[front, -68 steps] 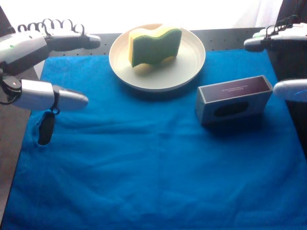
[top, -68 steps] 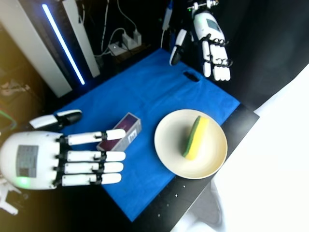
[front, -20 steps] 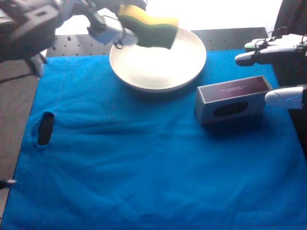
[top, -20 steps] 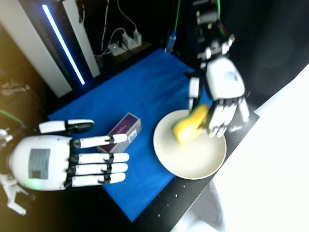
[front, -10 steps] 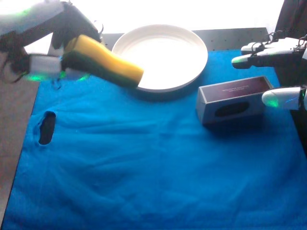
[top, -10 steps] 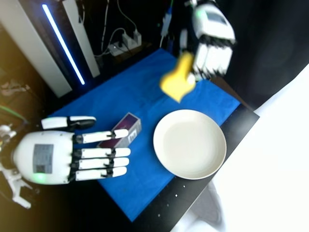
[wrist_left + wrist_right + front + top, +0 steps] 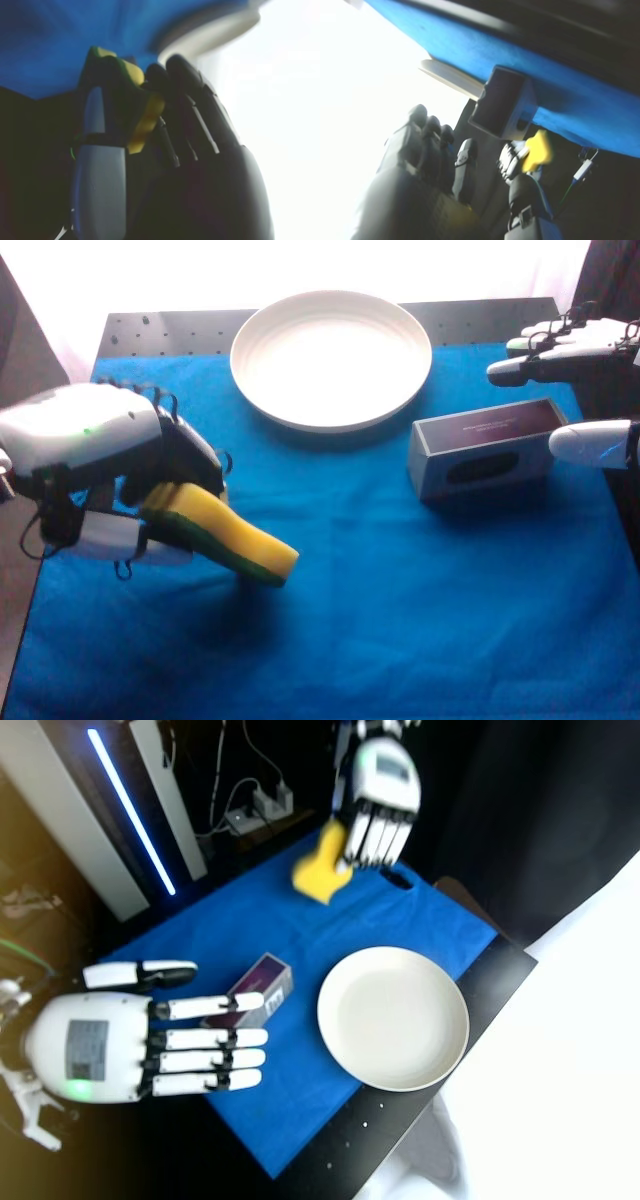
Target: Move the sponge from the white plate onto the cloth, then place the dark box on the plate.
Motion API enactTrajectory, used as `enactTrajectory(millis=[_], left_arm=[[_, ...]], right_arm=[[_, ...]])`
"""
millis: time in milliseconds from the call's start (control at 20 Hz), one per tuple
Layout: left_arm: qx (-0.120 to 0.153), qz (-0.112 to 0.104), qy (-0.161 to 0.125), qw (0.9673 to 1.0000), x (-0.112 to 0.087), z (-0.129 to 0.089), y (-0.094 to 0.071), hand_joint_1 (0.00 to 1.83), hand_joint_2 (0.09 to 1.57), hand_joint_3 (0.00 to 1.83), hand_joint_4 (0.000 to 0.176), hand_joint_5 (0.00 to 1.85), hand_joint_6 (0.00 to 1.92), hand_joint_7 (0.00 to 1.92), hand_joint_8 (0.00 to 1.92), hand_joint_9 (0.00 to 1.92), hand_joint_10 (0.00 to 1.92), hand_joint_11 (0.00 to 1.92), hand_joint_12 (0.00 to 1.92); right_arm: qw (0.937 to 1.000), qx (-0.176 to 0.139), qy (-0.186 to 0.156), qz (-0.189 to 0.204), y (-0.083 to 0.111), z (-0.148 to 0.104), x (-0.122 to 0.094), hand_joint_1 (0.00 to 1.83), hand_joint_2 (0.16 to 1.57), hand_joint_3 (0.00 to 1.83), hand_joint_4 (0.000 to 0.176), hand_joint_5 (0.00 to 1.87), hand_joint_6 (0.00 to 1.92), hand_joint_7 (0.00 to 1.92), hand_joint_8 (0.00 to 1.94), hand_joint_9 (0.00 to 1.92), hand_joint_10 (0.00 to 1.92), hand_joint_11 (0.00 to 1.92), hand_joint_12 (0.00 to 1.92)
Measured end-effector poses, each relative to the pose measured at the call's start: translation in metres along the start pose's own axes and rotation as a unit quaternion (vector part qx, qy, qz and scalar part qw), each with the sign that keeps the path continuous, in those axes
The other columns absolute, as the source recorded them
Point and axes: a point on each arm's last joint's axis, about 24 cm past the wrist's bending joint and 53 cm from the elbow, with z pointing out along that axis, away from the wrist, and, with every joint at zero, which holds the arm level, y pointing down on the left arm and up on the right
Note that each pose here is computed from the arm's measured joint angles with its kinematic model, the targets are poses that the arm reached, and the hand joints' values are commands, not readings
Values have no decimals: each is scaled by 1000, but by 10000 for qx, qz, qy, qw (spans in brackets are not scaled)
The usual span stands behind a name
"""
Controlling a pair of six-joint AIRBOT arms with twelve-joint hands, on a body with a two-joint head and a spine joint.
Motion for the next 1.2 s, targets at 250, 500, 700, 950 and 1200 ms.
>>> enactTrajectory(millis=[250,500,700,950,1200], left_arm=[[-353,-9,449,9984,30,0,20,744,929,2,40,397,1,503,0,531,10,35,1098],[-410,-60,378,9984,25,-1,25,724,883,0,87,272,0,363,0,437,0,0,1130],[-290,-81,87,9995,6,-6,20,726,847,3,152,129,5,116,21,84,18,0,173],[29,-92,-596,9982,-33,-16,1,838,842,0,120,54,0,0,0,0,0,0,0],[67,-107,-1213,9925,-60,-21,-2,832,817,0,161,74,3,0,0,0,0,66,35]], right_arm=[[10000,2,-1,1,0,0,0,348,1242,5,173,367,0,216,1,155,6,83,218],[10000,-7,20,-11,0,0,1,418,1165,0,175,342,0,194,0,140,0,96,155],[9999,-31,121,-19,2,1,9,548,1020,0,176,244,0,116,1,36,1,26,103],[9991,-183,374,-109,11,2,25,694,875,0,176,296,1,225,10,144,3,45,218],[9990,-310,286,-133,16,15,20,817,834,0,176,321,12,219,1,193,7,57,464]])
